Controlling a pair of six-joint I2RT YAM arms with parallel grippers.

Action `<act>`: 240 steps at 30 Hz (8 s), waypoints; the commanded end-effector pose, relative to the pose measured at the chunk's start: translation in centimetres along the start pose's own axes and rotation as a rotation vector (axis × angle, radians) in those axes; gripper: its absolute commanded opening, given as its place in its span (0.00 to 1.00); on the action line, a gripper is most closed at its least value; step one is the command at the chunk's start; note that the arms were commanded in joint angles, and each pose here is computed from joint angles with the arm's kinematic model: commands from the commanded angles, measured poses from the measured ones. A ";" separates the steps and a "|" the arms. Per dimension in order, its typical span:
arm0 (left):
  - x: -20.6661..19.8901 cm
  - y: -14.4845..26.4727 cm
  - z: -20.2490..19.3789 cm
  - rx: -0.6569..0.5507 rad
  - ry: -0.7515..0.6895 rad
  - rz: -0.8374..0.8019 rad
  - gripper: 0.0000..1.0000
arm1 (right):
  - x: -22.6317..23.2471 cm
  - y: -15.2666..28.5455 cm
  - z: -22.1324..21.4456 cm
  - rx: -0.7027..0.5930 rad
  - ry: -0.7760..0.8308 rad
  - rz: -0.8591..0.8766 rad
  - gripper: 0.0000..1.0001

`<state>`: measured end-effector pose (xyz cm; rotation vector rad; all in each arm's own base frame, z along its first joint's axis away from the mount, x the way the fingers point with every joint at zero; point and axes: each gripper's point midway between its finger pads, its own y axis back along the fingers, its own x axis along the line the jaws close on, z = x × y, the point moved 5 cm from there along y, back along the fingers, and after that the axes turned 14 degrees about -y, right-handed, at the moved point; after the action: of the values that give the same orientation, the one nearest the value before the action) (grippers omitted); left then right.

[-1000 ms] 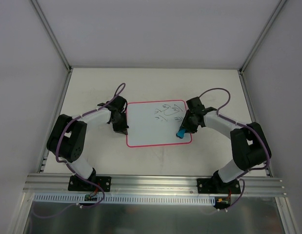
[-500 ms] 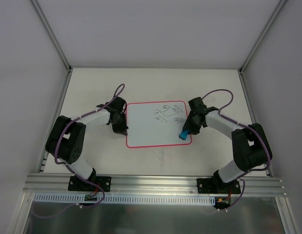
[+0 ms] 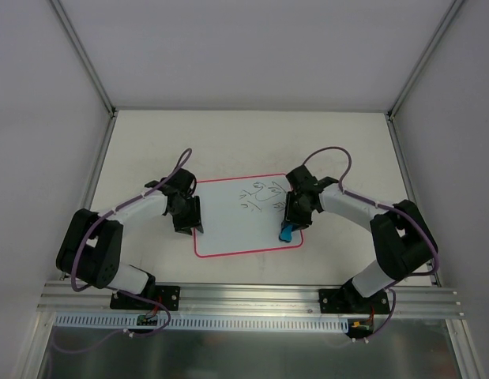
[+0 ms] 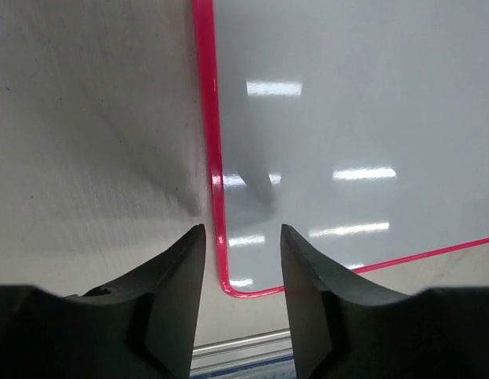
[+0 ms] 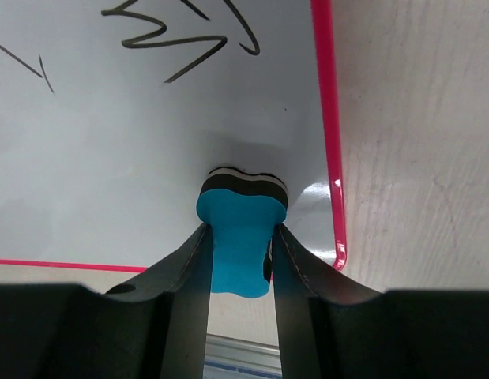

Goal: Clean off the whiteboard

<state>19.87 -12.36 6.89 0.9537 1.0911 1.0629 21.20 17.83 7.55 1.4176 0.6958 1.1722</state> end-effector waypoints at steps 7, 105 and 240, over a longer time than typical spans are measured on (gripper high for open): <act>1.2 3.2 6.6 -0.152 0.047 0.020 0.54 | 3.1 5.4 3.6 -0.163 0.161 0.034 0.00; 3.2 -2.3 8.1 0.025 -0.052 0.093 0.00 | 0.2 -3.7 3.3 -0.024 0.123 -0.267 0.00; 3.1 -2.7 6.2 0.079 -0.088 0.155 0.00 | -4.6 -1.8 3.5 -0.087 -0.042 -0.157 0.00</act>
<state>28.16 -11.39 6.61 1.0318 0.9886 1.1016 26.16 16.77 7.24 1.3152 0.6124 1.2488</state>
